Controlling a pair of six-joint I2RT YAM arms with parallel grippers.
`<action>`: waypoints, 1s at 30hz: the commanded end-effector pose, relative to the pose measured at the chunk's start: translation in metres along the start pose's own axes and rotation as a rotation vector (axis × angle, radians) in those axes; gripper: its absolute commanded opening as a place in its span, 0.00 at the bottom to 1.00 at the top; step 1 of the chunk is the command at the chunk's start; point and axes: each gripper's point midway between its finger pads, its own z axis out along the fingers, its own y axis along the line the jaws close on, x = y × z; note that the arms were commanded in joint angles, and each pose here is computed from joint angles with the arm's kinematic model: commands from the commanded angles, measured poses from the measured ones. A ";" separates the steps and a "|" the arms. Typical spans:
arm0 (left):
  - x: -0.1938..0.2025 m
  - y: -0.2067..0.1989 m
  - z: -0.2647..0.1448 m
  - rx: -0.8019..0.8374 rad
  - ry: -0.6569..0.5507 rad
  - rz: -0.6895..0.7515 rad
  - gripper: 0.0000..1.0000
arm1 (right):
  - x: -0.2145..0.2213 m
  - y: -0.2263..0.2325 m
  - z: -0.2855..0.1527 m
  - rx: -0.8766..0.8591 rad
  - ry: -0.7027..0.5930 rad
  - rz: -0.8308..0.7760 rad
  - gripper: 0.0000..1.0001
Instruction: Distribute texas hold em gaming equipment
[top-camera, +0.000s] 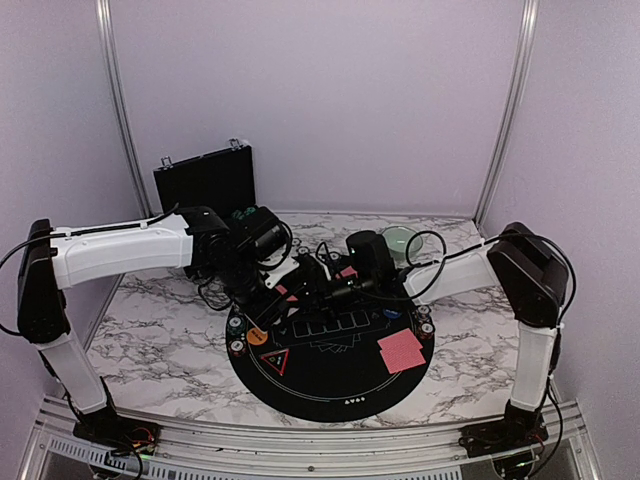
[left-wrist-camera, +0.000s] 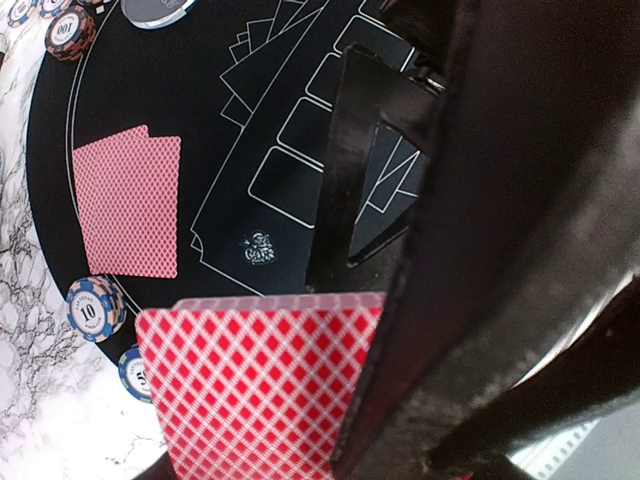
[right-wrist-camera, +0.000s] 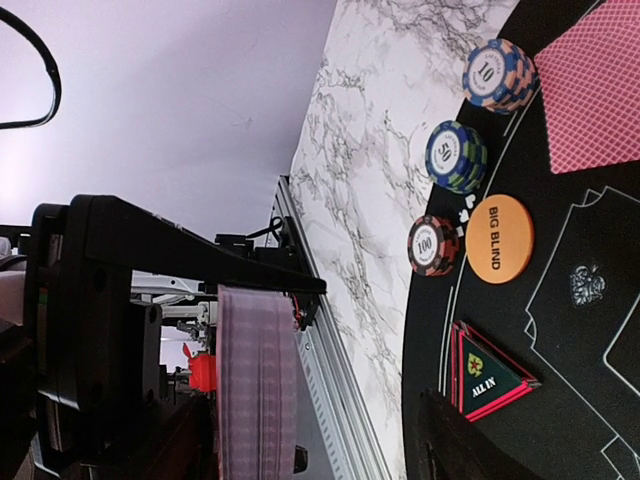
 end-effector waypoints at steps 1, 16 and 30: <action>-0.013 -0.006 -0.015 0.018 -0.057 0.013 0.50 | -0.005 0.002 0.003 0.016 -0.008 -0.030 0.67; -0.011 -0.005 -0.016 0.018 -0.057 0.015 0.50 | -0.009 -0.005 -0.012 0.050 -0.044 -0.017 0.66; -0.009 -0.004 -0.017 0.012 -0.056 0.014 0.50 | -0.013 -0.002 -0.018 0.054 -0.061 -0.023 0.65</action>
